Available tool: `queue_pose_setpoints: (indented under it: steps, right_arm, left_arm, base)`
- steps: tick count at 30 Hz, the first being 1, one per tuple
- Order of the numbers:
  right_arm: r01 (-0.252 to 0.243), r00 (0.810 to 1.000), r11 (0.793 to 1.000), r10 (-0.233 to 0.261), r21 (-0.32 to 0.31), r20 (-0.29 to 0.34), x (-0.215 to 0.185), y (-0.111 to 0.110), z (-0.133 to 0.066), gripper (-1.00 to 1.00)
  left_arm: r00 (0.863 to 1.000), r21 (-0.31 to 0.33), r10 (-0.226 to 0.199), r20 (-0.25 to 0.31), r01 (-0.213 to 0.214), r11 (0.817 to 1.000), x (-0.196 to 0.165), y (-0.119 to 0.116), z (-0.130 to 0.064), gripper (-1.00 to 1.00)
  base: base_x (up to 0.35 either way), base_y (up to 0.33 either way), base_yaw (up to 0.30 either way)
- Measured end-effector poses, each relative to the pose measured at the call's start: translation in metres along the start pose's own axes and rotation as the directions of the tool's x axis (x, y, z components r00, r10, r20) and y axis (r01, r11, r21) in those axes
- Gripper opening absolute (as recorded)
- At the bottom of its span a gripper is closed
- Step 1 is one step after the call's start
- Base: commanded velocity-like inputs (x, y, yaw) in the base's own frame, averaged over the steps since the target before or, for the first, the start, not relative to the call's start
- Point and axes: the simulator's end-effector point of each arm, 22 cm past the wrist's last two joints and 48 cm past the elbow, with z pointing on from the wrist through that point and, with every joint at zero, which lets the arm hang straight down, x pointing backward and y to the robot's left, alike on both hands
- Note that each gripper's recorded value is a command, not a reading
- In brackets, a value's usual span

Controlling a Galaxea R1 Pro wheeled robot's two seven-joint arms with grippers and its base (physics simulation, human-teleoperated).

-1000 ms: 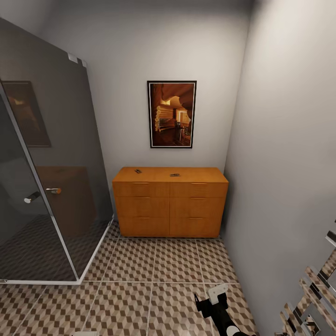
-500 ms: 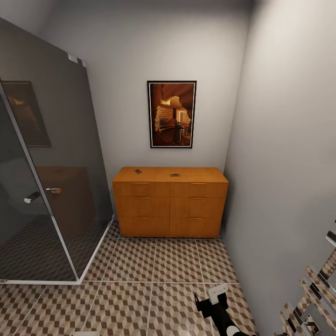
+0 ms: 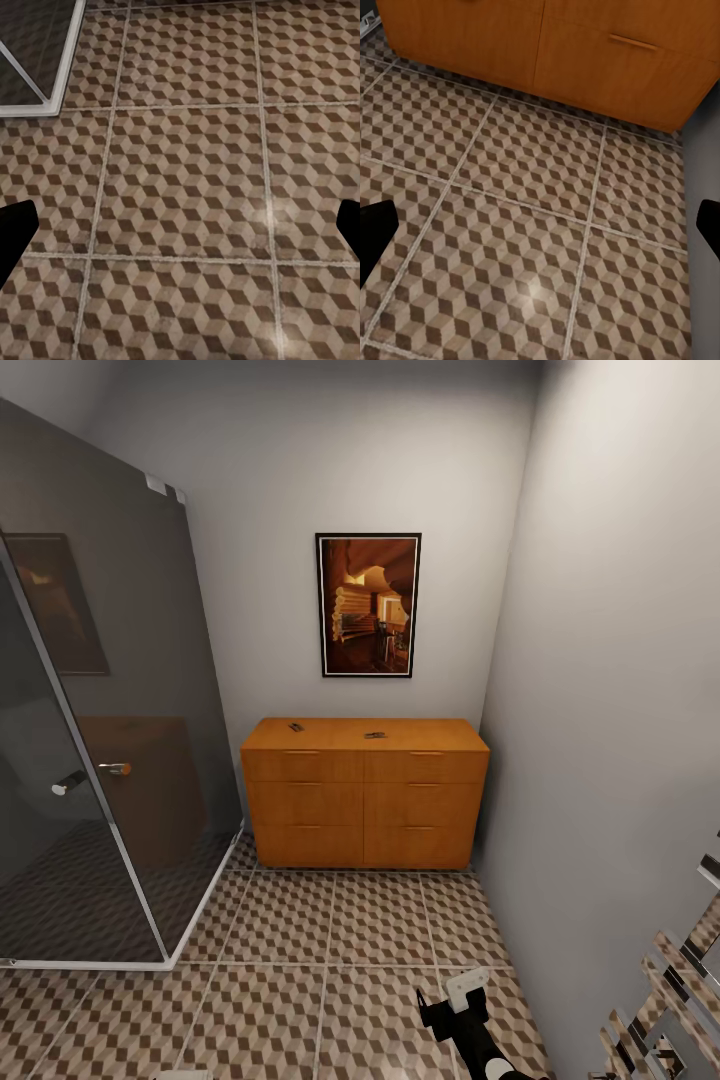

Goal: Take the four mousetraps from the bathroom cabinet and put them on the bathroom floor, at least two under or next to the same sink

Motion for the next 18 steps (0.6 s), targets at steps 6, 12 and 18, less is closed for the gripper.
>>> queue_pose_setpoints:
  steps: [6,12,18]
  right_arm:
    - [0.0,1.0,1.0,0.0,0.0,0.0,0.0001,-0.0002,0.0,1.0]
    - [0.0,1.0,1.0,0.0,0.0,0.0,0.0001,-0.0003,0.0,1.0]
    - [0.0,1.0,1.0,0.0,0.0,0.0,0.0001,-0.0002,0.0,1.0]
  left_arm:
    - [1.0,0.0,0.0,0.0,0.0,1.0,0.0,0.0,0.0,1.0]
    - [1.0,0.0,0.0,0.0,0.0,1.0,0.0,0.0,0.0,1.0]
    - [1.0,0.0,0.0,0.0,0.0,1.0,0.0,0.0,0.0,1.0]
  base:
    - [0.0,0.0,0.0]
    - [0.0,0.0,0.0]
    - [0.0,0.0,0.0]
